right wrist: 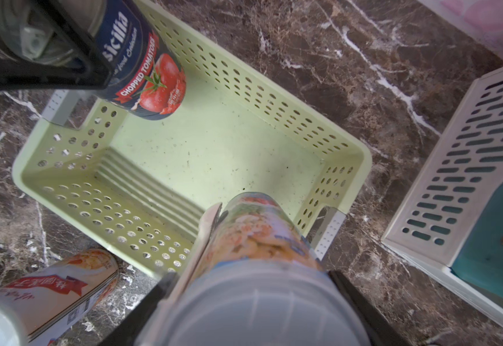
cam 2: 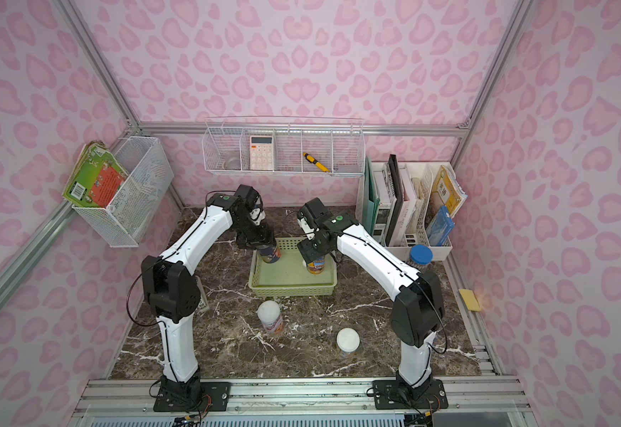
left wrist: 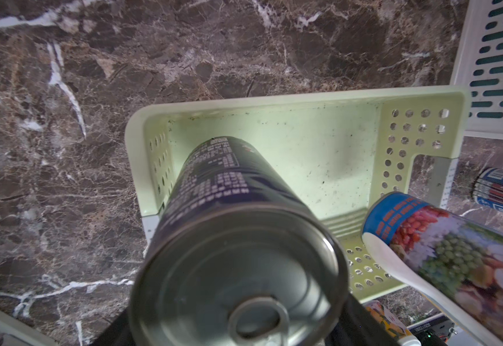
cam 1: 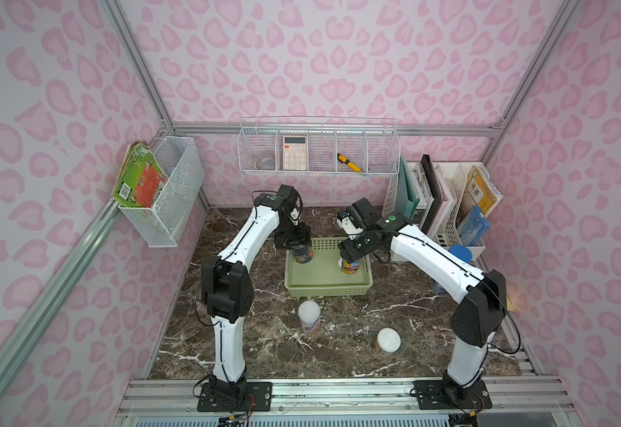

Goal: Put the canned food in the basket
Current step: Place the canned food in the basket.

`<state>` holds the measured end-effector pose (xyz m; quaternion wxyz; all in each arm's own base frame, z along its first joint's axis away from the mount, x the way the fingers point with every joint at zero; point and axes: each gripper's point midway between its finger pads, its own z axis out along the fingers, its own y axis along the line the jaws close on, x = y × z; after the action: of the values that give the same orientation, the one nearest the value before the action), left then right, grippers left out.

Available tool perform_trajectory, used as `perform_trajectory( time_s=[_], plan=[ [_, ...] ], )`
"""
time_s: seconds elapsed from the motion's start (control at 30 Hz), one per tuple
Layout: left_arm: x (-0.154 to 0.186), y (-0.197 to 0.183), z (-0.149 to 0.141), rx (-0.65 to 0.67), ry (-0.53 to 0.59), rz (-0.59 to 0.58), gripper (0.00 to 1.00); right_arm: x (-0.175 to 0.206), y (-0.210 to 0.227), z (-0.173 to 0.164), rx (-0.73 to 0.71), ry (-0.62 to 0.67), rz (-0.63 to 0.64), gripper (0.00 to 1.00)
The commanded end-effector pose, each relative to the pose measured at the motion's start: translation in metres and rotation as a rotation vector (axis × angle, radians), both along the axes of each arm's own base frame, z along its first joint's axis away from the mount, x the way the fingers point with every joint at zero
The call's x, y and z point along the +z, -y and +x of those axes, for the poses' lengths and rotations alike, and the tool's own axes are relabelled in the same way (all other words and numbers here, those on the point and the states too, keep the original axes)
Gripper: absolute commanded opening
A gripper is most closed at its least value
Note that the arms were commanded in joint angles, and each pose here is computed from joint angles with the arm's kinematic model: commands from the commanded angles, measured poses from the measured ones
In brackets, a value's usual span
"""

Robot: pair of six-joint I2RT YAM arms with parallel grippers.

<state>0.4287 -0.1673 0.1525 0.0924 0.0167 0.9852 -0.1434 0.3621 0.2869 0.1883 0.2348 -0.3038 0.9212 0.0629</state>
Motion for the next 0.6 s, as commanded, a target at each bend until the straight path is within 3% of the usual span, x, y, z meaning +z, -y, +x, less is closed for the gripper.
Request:
perform_trajectory(
  time_s=[0.0, 0.37, 0.57],
  plan=[
    [-0.001, 0.002, 0.008, -0.018, 0.025, 0.004, 0.13, -0.003, 0.001, 0.005, 0.009, 0.013, -0.01, 0.37],
    [-0.026, 0.002, 0.009, -0.018, -0.014, 0.024, 0.13, -0.045, 0.009, 0.004, 0.02, -0.066, -0.055, 0.38],
    [-0.036, 0.0, 0.007, -0.008, -0.026, 0.037, 0.17, -0.062, 0.012, -0.002, 0.023, -0.1, -0.072, 0.41]
  ],
)
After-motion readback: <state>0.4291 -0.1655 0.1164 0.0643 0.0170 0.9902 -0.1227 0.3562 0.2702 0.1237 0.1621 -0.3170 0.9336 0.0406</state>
